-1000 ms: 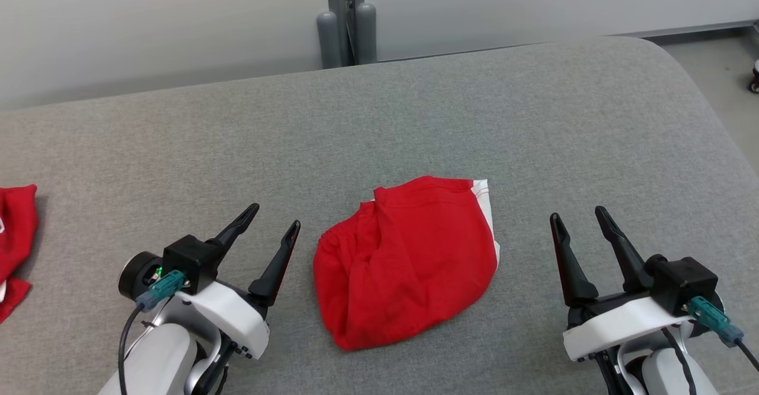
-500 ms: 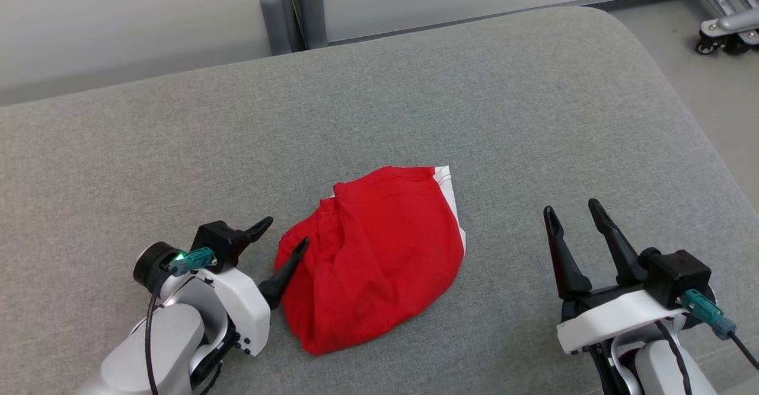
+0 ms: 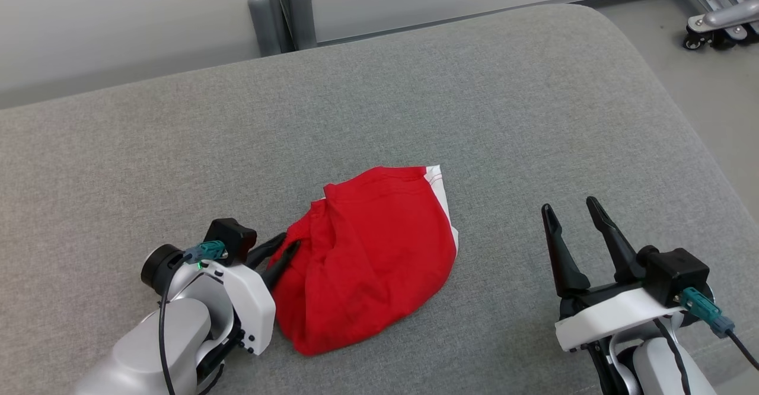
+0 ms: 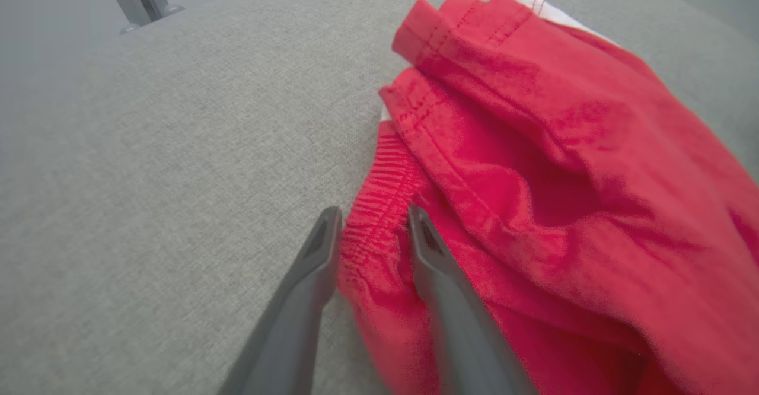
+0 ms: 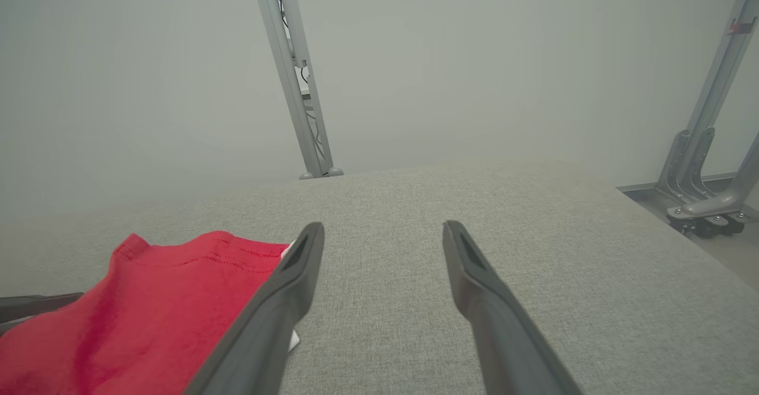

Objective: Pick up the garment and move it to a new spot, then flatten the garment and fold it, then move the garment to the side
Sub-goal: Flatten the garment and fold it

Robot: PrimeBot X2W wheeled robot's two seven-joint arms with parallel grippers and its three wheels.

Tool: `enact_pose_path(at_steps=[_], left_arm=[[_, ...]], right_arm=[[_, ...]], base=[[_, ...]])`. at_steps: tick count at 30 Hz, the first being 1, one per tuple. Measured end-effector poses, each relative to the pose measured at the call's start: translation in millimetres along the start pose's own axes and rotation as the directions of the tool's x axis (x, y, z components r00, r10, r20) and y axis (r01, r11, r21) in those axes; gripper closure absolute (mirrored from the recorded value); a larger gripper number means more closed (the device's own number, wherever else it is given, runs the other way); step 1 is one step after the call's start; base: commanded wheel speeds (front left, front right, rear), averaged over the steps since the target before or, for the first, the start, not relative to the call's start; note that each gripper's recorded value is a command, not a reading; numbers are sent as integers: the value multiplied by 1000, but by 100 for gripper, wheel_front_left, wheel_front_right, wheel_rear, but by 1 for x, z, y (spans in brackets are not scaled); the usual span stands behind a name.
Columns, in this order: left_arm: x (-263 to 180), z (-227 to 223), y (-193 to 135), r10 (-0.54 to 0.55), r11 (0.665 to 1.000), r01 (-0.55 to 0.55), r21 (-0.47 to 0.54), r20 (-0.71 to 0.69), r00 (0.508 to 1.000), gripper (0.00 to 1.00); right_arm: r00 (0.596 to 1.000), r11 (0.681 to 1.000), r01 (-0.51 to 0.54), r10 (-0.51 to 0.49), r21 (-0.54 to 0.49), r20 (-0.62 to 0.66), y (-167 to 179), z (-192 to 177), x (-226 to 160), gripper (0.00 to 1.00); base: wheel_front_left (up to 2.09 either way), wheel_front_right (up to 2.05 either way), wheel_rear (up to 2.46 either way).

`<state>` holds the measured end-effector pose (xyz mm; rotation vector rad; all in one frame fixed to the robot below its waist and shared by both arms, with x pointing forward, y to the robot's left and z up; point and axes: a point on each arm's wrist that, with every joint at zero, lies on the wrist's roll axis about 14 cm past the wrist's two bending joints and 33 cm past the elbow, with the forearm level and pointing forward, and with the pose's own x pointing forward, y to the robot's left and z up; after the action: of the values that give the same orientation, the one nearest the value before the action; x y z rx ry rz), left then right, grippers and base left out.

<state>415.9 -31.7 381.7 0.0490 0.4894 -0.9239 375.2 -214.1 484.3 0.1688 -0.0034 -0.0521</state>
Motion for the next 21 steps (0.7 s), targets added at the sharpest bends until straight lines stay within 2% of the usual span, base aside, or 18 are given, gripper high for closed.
enact_pose_path(at_steps=[6,12,13,16,21], left_arm=[[-5,2,0,7,1000,-7,1,15,1000,100],[-18,43,27,92,996,-93,3,133,987,100],[-28,74,39,140,989,-147,13,222,965,100],[-51,106,58,220,971,-238,15,331,918,100],[-99,112,82,359,922,-386,-18,406,840,100]], right_arm=[[1000,1000,-13,13,3,6,4,1,2,0],[998,998,-55,54,7,16,18,3,6,0],[997,997,-74,74,10,20,25,4,8,0],[994,994,-111,110,13,27,37,6,12,0],[984,985,-174,173,21,33,60,6,15,0]], base=[[0,0,0],[0,0,0],[0,0,0],[0,0,0],[0,0,0]])
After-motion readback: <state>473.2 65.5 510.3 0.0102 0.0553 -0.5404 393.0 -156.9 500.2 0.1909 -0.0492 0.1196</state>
